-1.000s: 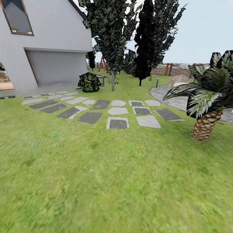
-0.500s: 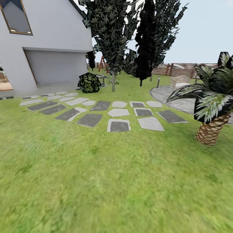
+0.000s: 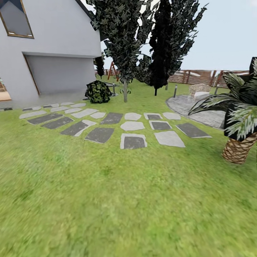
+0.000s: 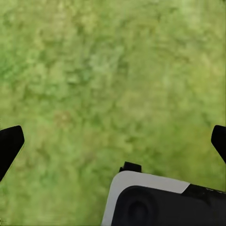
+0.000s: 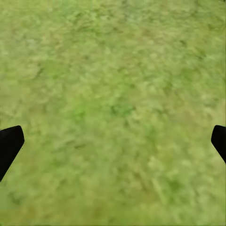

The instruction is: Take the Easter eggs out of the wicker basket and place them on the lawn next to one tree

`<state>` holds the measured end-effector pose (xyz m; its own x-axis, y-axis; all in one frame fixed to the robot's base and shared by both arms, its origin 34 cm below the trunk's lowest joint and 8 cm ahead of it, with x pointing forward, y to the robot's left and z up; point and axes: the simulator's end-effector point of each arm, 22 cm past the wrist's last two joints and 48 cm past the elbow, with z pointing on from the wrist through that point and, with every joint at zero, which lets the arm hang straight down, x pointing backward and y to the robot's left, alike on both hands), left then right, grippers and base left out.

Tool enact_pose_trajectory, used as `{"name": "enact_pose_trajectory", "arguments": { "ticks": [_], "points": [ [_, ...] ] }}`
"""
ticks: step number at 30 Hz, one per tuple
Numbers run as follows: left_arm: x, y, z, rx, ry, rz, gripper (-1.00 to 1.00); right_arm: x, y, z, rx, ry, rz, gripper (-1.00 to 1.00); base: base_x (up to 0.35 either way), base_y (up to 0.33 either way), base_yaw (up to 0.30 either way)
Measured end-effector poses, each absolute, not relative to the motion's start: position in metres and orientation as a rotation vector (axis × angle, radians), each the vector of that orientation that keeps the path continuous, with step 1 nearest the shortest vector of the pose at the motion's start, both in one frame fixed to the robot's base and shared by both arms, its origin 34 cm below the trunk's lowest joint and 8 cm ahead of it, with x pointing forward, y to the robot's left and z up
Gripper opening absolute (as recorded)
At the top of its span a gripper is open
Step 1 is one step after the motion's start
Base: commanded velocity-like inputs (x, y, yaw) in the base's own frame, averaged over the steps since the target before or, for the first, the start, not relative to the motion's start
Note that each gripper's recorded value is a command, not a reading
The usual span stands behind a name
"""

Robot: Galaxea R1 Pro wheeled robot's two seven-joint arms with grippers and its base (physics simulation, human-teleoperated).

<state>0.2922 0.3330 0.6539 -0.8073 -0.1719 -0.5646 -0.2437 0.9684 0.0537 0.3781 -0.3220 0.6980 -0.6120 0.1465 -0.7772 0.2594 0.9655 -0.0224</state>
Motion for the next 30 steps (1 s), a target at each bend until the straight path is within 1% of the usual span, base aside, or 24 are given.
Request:
{"name": "enact_pose_trajectory", "arguments": {
  "ticks": [7, 19, 25, 30],
  "points": [
    [0.295, 0.333, 0.656, -0.292, 2.521, 0.163, 1.0, 0.381, -0.322, 0.7, 0.282, 2.229, -0.164, 1.0, 0.3, 0.215, -0.118],
    [0.302, 0.333, 0.659, -0.292, 2.503, 0.16, 1.0, 0.387, -0.322, 0.706, 0.282, 2.208, -0.161, 1.0, 0.3, 0.206, -0.006],
    [0.305, 0.333, 0.661, -0.293, 2.494, 0.158, 1.0, 0.389, -0.322, 0.708, 0.283, 2.199, -0.16, 1.0, 0.321, 0.037, 0.045],
    [0.307, 0.333, 0.662, -0.293, 2.489, 0.157, 1.0, 0.391, -0.322, 0.71, 0.283, 2.194, -0.159, 1.0, 0.326, -0.056, 0.058]
  ]
}}
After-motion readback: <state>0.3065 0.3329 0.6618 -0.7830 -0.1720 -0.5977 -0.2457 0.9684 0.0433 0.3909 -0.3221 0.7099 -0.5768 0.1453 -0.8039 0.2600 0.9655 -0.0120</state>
